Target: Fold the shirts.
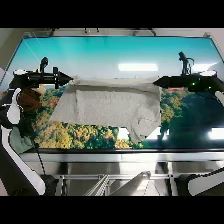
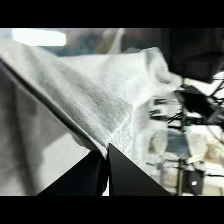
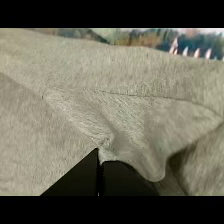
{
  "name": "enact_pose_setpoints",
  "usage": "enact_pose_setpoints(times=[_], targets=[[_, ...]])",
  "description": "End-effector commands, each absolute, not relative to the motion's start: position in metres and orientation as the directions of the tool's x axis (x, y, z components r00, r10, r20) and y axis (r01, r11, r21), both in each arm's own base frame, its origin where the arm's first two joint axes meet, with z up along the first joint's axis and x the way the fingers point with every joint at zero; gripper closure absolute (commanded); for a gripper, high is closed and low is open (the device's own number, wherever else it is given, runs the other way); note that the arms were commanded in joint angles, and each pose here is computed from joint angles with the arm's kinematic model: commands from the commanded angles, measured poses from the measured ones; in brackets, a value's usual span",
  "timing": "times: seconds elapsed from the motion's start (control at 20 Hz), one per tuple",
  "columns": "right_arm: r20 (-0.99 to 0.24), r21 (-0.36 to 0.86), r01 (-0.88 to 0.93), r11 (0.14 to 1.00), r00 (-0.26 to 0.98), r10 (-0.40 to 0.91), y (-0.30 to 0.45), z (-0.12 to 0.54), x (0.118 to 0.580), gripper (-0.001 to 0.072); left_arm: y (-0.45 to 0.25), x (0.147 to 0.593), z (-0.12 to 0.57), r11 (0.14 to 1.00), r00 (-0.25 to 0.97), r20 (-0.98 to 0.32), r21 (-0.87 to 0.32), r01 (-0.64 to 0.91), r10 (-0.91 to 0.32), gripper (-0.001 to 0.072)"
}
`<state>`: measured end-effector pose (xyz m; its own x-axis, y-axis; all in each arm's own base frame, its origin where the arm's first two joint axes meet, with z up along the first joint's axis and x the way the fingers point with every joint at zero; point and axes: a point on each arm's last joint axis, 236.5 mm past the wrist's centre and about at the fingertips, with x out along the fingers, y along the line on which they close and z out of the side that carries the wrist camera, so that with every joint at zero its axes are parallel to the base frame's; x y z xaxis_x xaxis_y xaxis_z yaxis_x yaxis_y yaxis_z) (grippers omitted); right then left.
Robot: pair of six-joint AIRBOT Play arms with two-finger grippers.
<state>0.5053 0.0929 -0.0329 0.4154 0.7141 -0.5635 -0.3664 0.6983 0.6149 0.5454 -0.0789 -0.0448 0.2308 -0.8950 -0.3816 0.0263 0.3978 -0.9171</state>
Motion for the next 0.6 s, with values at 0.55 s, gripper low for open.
enact_pose_setpoints(times=[0.55], targets=[[-0.731, 0.538, -0.282, 0.795, 0.314, 0.606, 0.068, -0.089, 0.474, 0.0696, -0.039, 0.518, -0.090, 0.582, 0.130, -0.584, -0.811, -0.053, -0.802, 0.0708]])
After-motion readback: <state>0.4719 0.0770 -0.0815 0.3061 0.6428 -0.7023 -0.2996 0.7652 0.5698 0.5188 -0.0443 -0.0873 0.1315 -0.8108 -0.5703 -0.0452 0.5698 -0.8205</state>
